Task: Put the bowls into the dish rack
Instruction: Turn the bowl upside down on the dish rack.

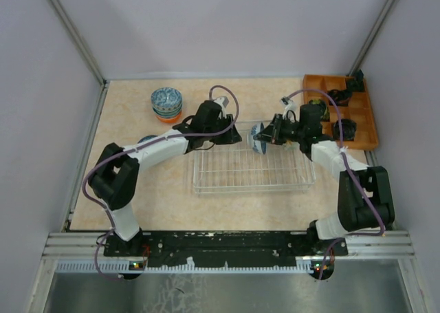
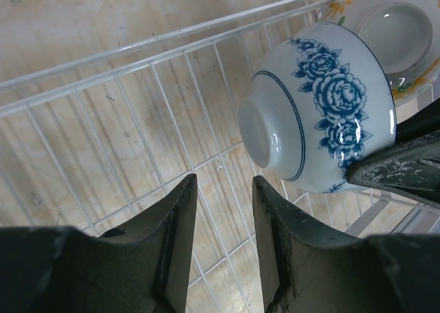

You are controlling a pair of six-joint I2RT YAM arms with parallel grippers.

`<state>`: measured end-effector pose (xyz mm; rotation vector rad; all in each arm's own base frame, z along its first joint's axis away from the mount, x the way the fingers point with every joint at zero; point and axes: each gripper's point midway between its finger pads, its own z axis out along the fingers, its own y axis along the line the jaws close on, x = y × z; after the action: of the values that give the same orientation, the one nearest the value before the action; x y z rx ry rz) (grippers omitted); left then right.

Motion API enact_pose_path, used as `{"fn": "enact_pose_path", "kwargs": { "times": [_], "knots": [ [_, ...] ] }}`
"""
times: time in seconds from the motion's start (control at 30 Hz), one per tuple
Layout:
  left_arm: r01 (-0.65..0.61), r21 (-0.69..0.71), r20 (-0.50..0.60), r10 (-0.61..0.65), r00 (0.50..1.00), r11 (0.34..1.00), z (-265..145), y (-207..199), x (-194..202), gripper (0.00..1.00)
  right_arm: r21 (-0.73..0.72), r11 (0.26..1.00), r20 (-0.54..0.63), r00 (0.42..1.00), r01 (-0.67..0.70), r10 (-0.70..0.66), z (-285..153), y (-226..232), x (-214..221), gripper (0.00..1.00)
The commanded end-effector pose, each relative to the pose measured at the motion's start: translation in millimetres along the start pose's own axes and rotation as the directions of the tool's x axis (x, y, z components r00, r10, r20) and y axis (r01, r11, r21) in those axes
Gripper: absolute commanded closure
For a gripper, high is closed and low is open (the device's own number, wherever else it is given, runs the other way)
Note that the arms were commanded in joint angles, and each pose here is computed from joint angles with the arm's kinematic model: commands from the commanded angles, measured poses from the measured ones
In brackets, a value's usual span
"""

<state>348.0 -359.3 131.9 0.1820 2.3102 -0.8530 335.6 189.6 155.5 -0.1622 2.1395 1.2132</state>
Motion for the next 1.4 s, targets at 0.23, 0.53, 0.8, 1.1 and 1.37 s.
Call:
{"fn": "enact_pose_path", "kwargs": {
  "times": [0.23, 0.53, 0.8, 1.1, 1.37],
  "knots": [
    [0.004, 0.041, -0.02, -0.003, 1.0, 0.999, 25.3, -13.8, 0.8, 0.57, 0.016, 0.998, 0.031, 0.997, 0.065, -0.065, 3.8, -7.3, -11.1, 0.97],
    [-0.001, 0.061, -0.017, 0.002, 1.0, 0.998, 30.9, -25.6, -2.7, 0.57, 0.038, 0.997, 0.027, 0.997, 0.065, -0.066, 2.5, -10.9, -8.9, 0.84],
    [-0.009, 0.02, -0.007, 0.009, 1.0, 1.0, 28.0, -16.3, -1.3, 0.58, -0.011, 0.997, 0.037, 0.997, 0.071, -0.07, 2.5, -0.6, -12.0, 1.0],
    [0.0, -0.006, -0.021, 0.0, 1.0, 1.0, 26.0, -8.5, 6.2, 0.58, -0.061, 0.997, 0.077, 0.996, 0.052, -0.047, 0.5, 12.5, -18.2, 1.0],
    [0.012, -0.018, -0.039, -0.013, 0.999, 1.0, 31.8, -4.2, 12.3, 0.58, -0.08, 0.997, 0.114, 0.993, 0.011, -0.002, 1.1, 15.3, -21.3, 1.0]
  ]
}}
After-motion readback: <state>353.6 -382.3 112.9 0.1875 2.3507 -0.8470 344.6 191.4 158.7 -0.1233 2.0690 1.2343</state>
